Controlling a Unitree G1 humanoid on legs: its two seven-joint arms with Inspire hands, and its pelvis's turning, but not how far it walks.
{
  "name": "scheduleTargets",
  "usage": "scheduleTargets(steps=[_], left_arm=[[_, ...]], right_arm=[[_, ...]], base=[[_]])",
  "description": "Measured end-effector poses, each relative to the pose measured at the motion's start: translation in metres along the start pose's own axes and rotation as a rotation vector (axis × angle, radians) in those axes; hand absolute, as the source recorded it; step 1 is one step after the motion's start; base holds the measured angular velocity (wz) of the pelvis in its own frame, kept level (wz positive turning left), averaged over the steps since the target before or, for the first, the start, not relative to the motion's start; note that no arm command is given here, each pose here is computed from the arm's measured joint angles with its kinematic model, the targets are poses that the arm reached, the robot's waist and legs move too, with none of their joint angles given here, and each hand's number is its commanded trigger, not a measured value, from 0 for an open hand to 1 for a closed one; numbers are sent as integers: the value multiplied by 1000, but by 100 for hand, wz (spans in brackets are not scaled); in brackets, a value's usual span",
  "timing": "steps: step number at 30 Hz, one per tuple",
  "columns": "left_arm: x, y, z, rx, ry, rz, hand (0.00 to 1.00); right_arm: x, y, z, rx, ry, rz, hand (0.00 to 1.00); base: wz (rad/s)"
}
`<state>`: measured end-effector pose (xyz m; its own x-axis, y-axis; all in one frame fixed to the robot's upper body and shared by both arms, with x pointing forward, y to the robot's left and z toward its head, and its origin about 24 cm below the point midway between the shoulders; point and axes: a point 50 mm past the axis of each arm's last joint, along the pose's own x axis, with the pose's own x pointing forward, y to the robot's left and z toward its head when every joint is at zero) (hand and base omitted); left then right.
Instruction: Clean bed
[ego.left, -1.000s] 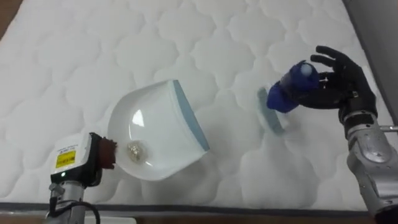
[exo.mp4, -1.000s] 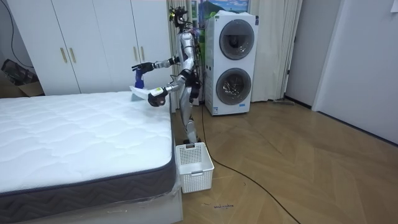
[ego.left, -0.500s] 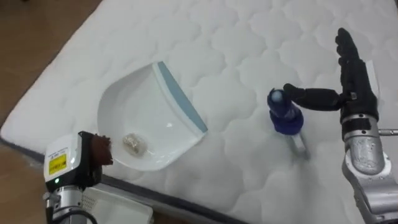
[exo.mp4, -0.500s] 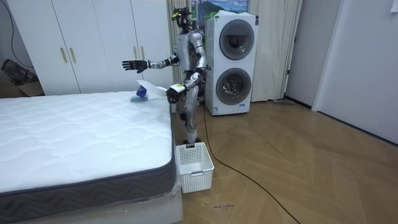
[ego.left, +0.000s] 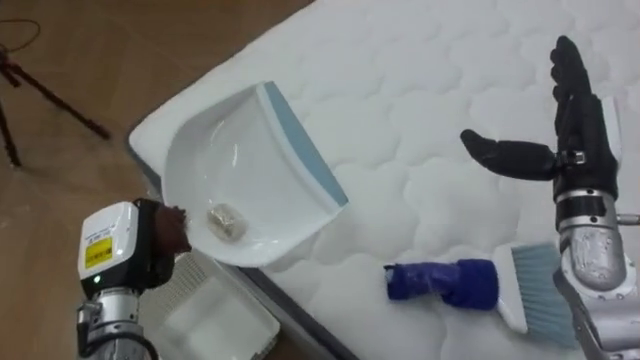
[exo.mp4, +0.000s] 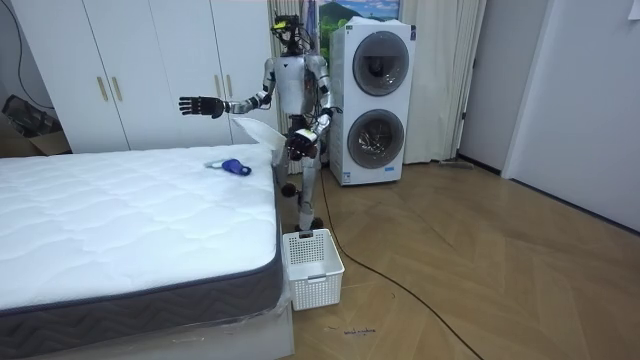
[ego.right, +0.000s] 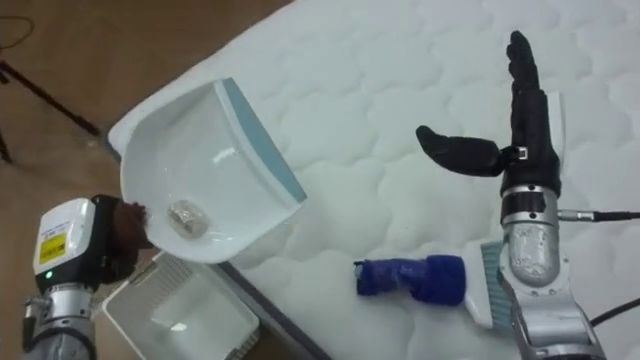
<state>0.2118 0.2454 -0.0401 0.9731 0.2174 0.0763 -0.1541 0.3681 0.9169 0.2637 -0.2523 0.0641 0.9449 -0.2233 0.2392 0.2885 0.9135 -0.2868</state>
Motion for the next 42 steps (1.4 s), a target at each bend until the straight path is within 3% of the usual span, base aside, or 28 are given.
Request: scheduleTargets(steps=[8, 11, 14, 15, 17, 18, 19, 20, 22, 26, 32, 35, 42], left_arm=[[4, 9, 16, -43, -81, 31, 100], [-7, 6, 9, -43, -49, 14, 100], [-6, 10, 4, -51, -52, 19, 100], [-8, 9, 2, -49, -36, -1, 100], [-25, -1, -12, -3, 27, -104, 100], [-28, -1, -18, 2, 47, -118, 100], [-14, 2, -19, 20, 26, -136, 100], [0, 0, -4, 15, -50, -165, 100], [10, -4, 23, -44, -145, -170, 100], [5, -9, 25, -17, -187, -219, 100], [6, -2, 1, 45, -89, -173, 100], [2, -9, -10, 46, 7, -181, 100], [9, -17, -15, 20, 74, -215, 100]], right_arm=[[1, 1, 5, -23, -28, 8, 0], [0, 9, 5, -43, -21, 40, 0], [12, 18, 16, -33, -43, 39, 0], [10, 25, 15, -29, -29, 38, 0], [-21, 40, -12, -111, 87, 107, 0], [-21, 46, -11, -114, 88, 124, 0], [-19, 50, -6, -104, 77, 88, 0], [-14, 33, -1, -124, 63, 0, 0], [-4, 13, 3, -135, 42, -131, 0], [-8, 20, 2, -96, 18, -63, 0], [-2, 30, -12, -65, 48, -17, 0], [-3, 34, -19, -42, 85, 28, 0], [-11, 34, -40, -52, 182, 38, 0]], base=[[25], [33], [-4], [84], [164], [183], [162], [129], [103], [130], [115], [17], [4]])
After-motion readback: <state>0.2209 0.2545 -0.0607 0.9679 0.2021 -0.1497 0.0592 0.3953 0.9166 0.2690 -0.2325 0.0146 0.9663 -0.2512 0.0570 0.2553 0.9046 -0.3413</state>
